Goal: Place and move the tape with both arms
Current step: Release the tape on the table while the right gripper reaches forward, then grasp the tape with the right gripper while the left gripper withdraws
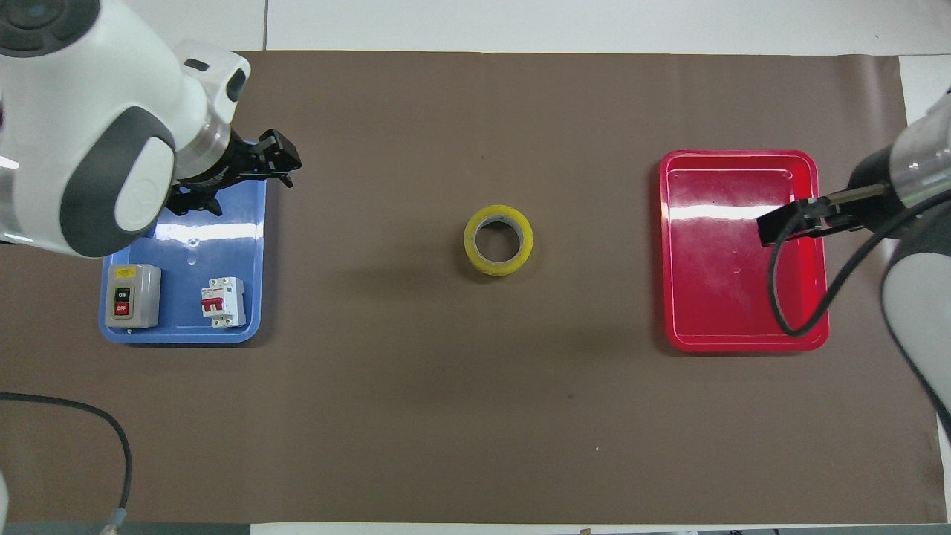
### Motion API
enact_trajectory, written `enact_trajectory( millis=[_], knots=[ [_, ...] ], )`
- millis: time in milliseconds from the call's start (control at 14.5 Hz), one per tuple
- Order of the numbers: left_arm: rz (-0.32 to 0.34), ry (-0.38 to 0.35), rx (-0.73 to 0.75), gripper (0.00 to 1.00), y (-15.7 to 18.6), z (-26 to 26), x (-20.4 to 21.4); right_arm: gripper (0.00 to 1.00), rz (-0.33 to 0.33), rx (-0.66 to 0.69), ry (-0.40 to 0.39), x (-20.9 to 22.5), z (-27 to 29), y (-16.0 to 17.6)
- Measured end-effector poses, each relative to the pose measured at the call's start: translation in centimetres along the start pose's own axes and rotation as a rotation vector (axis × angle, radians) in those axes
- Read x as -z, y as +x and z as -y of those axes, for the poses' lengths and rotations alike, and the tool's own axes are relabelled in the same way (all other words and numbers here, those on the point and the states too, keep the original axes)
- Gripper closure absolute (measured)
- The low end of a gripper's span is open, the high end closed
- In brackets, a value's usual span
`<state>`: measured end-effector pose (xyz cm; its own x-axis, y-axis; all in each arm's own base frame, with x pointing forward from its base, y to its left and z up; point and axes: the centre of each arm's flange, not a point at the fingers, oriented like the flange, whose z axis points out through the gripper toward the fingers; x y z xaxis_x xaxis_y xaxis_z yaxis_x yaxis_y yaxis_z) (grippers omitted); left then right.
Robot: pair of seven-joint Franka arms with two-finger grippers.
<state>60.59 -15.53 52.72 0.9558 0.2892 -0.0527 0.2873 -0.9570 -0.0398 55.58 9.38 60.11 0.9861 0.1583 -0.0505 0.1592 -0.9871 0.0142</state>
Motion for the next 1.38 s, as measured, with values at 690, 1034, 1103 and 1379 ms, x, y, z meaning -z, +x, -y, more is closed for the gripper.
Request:
enact_trajectory(
  millis=[690, 1034, 1103, 1379],
  knots=[
    [0.066, 0.014, -0.3, 0.0, -3.3, 11.8, 8.7, 0.0, -0.095, 0.032, -0.023, -20.5, 22.4, 8.8],
    [0.088, 0.024, -0.305, 0.0, -5.6, 12.5, 9.3, 0.0, -0.139, 0.123, -0.019, -29.0, 22.4, 7.7],
    [0.102, 0.028, -0.306, 0.0, -5.8, 12.5, 8.7, 0.0, -0.142, 0.133, -0.018, -29.5, 22.1, 7.3],
    [0.111, 0.031, -0.309, 0.0, -6.3, 12.7, 8.0, 0.02, -0.153, 0.163, -0.016, -30.2, 21.7, 6.8]
  ],
)
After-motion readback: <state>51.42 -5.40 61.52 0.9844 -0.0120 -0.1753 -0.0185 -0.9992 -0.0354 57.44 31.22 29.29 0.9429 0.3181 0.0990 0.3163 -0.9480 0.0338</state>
